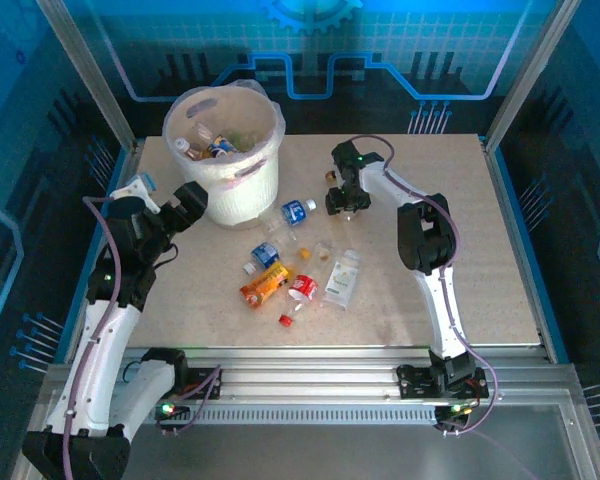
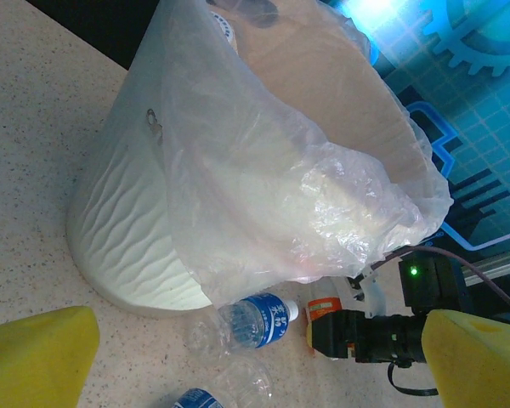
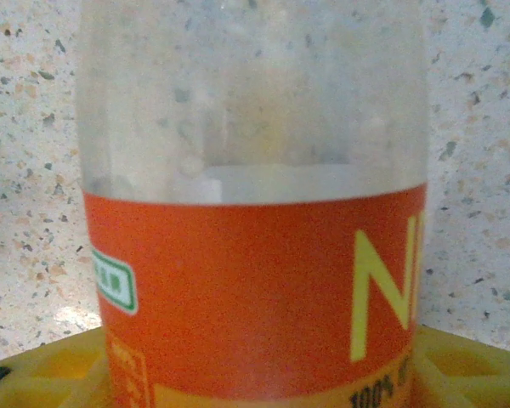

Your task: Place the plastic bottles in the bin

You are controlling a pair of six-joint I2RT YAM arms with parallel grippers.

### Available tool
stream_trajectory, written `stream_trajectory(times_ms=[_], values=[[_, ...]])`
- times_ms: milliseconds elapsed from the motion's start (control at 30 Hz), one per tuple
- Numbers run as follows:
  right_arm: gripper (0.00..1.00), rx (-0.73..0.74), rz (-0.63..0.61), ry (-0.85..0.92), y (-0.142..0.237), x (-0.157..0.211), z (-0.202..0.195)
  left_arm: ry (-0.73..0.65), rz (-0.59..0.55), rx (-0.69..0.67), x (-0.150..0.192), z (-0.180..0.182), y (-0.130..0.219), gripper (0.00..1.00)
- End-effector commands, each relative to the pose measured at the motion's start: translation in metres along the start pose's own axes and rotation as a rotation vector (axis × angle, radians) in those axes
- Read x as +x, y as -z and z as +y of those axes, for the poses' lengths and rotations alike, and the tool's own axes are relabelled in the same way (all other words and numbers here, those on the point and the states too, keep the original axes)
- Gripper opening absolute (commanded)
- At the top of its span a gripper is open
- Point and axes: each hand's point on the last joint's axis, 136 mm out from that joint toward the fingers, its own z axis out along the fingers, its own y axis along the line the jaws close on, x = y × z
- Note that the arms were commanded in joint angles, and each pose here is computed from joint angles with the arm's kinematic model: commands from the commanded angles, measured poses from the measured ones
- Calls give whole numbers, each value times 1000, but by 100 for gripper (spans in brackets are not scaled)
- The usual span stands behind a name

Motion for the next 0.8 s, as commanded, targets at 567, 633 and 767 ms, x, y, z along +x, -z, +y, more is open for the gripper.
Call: stream_trajectory(times_ms=[567,633,767], values=[[47,-67,-401,14,179,5,1,-9,24,133,-2,-34,1,99],[47,-71,-455,23,199,10,3,-24,26,157,0,-44,1,99],[46,-99,-563,52,235,21,10,-78,52,215,11,-72,-5,99]])
